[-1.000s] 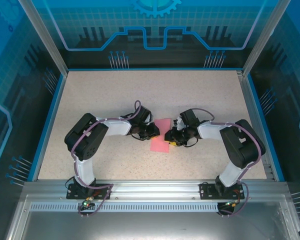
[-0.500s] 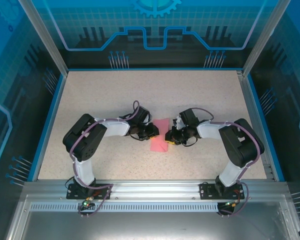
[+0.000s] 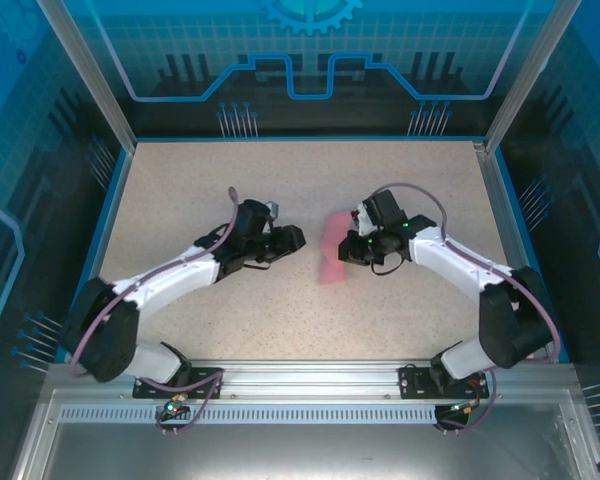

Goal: Fold a paper plane with a square sheet of paper (pick it up from the middle)
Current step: Turn over the paper at the center of the table.

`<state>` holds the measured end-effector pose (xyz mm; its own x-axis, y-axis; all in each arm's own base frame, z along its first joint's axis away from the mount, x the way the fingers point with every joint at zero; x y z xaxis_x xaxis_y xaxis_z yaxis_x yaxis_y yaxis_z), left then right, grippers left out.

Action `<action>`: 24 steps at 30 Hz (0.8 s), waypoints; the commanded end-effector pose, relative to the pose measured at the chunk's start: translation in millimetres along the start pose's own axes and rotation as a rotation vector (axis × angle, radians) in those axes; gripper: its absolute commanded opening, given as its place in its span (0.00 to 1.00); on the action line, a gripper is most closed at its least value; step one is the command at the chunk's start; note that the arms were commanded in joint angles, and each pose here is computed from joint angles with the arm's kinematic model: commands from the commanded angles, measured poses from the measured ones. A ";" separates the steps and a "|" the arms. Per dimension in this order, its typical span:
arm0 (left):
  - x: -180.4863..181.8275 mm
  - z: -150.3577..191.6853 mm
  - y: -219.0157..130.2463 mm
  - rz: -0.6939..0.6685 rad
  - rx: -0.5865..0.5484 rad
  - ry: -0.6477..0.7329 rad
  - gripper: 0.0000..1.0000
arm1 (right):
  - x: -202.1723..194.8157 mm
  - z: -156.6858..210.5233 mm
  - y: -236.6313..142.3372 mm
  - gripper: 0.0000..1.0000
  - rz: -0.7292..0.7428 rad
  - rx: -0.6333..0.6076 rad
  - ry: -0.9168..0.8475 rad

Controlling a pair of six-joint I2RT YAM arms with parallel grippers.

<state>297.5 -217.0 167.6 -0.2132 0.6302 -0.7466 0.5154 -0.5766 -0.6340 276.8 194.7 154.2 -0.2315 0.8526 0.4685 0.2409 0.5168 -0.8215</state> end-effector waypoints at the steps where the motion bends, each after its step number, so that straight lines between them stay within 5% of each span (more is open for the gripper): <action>1: 39.2 -8.1 -16.9 -0.137 -0.107 -0.027 0.52 | -18.2 20.6 -42.8 0.11 0.394 0.085 -0.098; 6: 67.4 -15.5 -43.5 -0.190 -0.246 -0.092 0.55 | -7.9 11.4 -79.5 0.11 0.808 0.114 -0.201; 11: 95.7 -16.5 -69.8 -0.255 -0.352 -0.146 0.58 | 16.4 9.3 -38.9 0.11 0.979 0.221 -0.261; 17: 131.8 -12.3 -115.1 -0.356 -0.498 -0.191 0.62 | 55.1 16.5 47.9 0.14 0.934 0.350 -0.300; 24: 144.6 -4.2 -151.8 -0.331 -0.590 -0.160 0.65 | 107.1 16.1 88.7 0.40 0.674 0.355 -0.301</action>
<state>204.6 -52.8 167.2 -0.4811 0.5907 -0.6477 0.7824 -0.0438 -0.6212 265.1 317.1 102.6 -0.4002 0.8495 -0.3439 0.1447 -0.3119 -0.9390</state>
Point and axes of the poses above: each hand's point on the last joint's axis, 136 mm out from that joint toward the fingers, its own y axis out along the fingers, its own x axis along the line the jaws close on, z = x × y, the point moved 4 cm from there along -y, back along the fingers, and after that the axes turned 10 degrees about -y, right-handed, at the moved point
